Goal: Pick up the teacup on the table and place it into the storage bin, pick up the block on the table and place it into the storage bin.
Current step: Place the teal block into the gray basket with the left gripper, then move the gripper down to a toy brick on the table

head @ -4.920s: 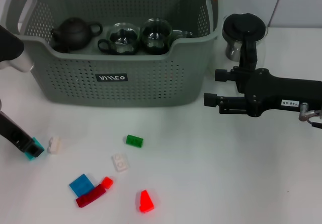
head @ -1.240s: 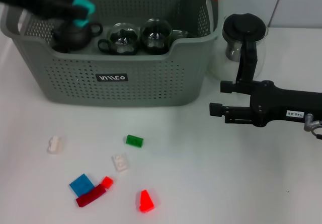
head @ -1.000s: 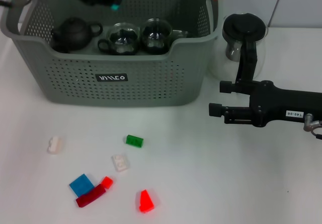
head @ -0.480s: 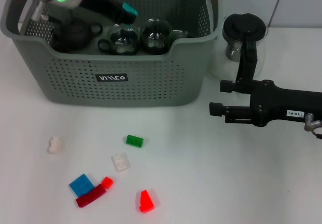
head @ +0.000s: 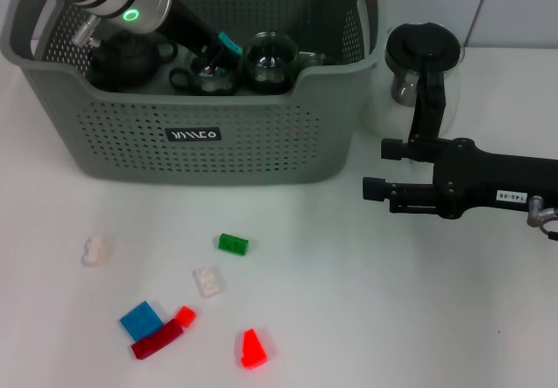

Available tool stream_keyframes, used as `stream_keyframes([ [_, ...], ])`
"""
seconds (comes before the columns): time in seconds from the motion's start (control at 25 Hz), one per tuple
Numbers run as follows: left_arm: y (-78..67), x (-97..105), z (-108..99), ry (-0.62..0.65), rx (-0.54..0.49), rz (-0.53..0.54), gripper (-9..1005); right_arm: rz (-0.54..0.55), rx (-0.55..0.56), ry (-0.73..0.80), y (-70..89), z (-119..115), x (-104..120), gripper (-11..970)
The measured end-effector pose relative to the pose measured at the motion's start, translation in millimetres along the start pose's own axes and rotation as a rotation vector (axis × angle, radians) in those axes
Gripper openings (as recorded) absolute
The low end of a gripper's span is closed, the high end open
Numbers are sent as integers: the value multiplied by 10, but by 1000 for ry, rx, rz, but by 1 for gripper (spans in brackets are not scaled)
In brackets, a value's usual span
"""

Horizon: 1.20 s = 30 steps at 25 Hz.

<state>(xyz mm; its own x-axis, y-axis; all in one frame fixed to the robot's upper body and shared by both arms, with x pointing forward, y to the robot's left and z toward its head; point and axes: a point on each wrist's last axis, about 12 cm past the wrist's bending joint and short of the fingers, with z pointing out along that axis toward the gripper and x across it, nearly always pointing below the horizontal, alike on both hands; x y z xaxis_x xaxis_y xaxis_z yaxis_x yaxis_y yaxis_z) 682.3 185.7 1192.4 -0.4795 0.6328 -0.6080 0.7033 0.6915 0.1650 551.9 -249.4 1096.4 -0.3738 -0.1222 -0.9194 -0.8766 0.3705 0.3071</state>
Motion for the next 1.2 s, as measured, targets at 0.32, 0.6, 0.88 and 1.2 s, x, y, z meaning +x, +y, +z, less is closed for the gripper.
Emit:
stream_keyframes([
  [0.32,-37,-48,-20,-32,14,-11,491,1,1,0,0,-3,4,884],
  [0.6,58,6,-441,-290,126,-166,612,4,1,0,1,-3,4,885],
  [0.88,122,432,-730,-483,183,-334,682,14,0,1,3,-6,9,885],
  [1.2,51,519,-1086,-436,255,-291,679,31,6,4,-12,-35,2,884],
])
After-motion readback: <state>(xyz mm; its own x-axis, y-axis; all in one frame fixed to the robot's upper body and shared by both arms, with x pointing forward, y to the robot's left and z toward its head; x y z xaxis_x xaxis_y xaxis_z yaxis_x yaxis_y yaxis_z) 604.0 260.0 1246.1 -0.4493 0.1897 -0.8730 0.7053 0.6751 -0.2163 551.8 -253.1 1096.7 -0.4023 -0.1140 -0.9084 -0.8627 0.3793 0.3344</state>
